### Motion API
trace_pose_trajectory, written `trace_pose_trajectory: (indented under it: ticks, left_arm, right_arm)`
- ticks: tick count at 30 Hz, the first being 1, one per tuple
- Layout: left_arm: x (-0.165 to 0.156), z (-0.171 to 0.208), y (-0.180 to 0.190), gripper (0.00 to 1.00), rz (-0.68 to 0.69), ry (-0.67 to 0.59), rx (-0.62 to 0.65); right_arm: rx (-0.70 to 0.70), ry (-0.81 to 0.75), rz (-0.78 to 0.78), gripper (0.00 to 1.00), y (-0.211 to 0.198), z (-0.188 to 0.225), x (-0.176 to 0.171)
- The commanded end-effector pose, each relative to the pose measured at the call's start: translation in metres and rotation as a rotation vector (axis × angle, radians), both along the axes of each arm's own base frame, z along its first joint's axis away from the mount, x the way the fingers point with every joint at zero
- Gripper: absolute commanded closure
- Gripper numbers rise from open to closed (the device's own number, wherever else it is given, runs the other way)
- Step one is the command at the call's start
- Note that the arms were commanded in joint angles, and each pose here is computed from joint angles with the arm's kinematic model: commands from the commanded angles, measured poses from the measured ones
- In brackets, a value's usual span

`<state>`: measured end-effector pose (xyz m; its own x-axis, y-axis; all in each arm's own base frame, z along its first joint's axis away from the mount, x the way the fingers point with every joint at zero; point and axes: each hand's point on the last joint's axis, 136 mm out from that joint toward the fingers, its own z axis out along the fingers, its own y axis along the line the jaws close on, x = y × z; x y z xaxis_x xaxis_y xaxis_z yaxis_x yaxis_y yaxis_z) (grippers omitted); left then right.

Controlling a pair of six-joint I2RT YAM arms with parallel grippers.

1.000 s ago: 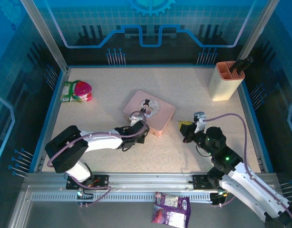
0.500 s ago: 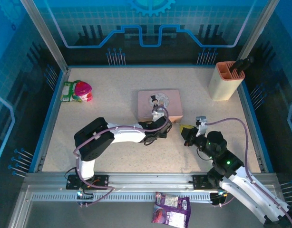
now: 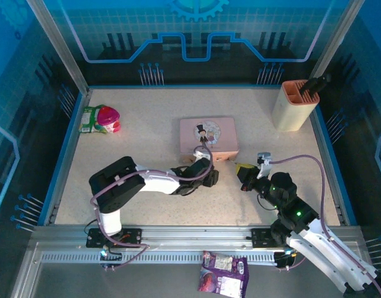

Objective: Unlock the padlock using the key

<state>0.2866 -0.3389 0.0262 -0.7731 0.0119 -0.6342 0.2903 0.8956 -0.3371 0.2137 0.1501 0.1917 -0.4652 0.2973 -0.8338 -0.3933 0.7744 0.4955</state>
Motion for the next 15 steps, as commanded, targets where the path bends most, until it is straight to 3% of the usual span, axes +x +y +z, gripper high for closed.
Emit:
trace_pose_trajectory:
  ticks: [1,6,15]
  left_arm:
    - [0.003,0.024,-0.012,0.44,-0.134,-0.074,-0.184]
    - [0.006,0.016,0.010,0.47,-0.094,-0.047,-0.385]
    - [0.018,-0.007,0.002,0.52,-0.039,0.019,-0.402]
  right_arm:
    - [0.011,0.016,0.025,1.00,0.005,-0.005,-0.003]
    - [0.009,0.050,0.027,1.00,0.007,-0.016,-0.004]
    - [0.068,0.117,-0.009,1.00,0.010,-0.038,-0.004]
